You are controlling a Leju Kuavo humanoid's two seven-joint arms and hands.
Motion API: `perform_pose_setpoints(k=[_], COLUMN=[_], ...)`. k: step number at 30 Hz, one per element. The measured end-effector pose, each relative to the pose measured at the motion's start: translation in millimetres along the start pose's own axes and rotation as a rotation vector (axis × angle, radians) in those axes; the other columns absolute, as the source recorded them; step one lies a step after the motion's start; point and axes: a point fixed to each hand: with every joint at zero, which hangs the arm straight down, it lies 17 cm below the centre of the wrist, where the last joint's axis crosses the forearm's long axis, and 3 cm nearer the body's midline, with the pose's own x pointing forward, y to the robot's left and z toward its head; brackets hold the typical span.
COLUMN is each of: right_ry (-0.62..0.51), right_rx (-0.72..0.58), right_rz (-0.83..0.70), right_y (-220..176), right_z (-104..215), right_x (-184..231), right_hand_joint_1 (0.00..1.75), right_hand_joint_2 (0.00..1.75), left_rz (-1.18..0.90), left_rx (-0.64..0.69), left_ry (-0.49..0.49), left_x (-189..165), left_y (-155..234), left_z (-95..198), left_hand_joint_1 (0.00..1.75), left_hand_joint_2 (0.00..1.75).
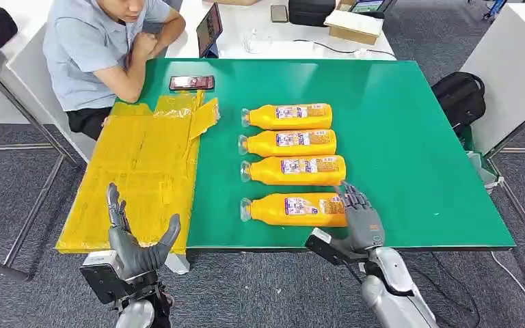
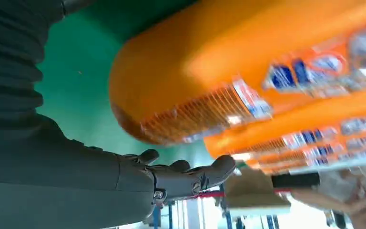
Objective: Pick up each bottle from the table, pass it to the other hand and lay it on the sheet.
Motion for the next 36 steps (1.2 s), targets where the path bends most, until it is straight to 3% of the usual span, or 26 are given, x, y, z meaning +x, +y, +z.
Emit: perform_pose_setpoints(k=[15, 16, 17, 23, 36], right_ry=[-0.002, -0.007, -0.014, -0.041, -0.066], right_rx=[0.078, 0.078, 0.084, 0.133, 0.166], right_rz=[0.064, 0.064, 0.065, 0.063, 0.068], right_y=[9, 10, 11, 27, 34], right_z=[-21, -22, -23, -21, -28], right_x=[-10, -10, -9, -5, -1], right_hand_joint_1=[0.0, 0.17, 1.33, 1.71, 1.75], right_hand_joint_2=[1.75, 1.75, 1.75, 1.75, 1.75], left_rz=[0.016, 0.017, 0.018, 0.033, 0.037], left_rx=[-0.018, -0.019, -0.02, -0.022, -0.022], left_ry=[0.003, 0.004, 0.005, 0.01, 0.018], left_x=[-3, -3, -4, -5, -7], left_y=[-4, -4, -5, -9, -11], left_z=[-3, -4, -4, -5, -6], left_hand_joint_1=[0.0, 0.0, 0.0, 0.0, 0.0], left_hand_joint_2=[1.75, 1.75, 1.75, 1.75, 1.75])
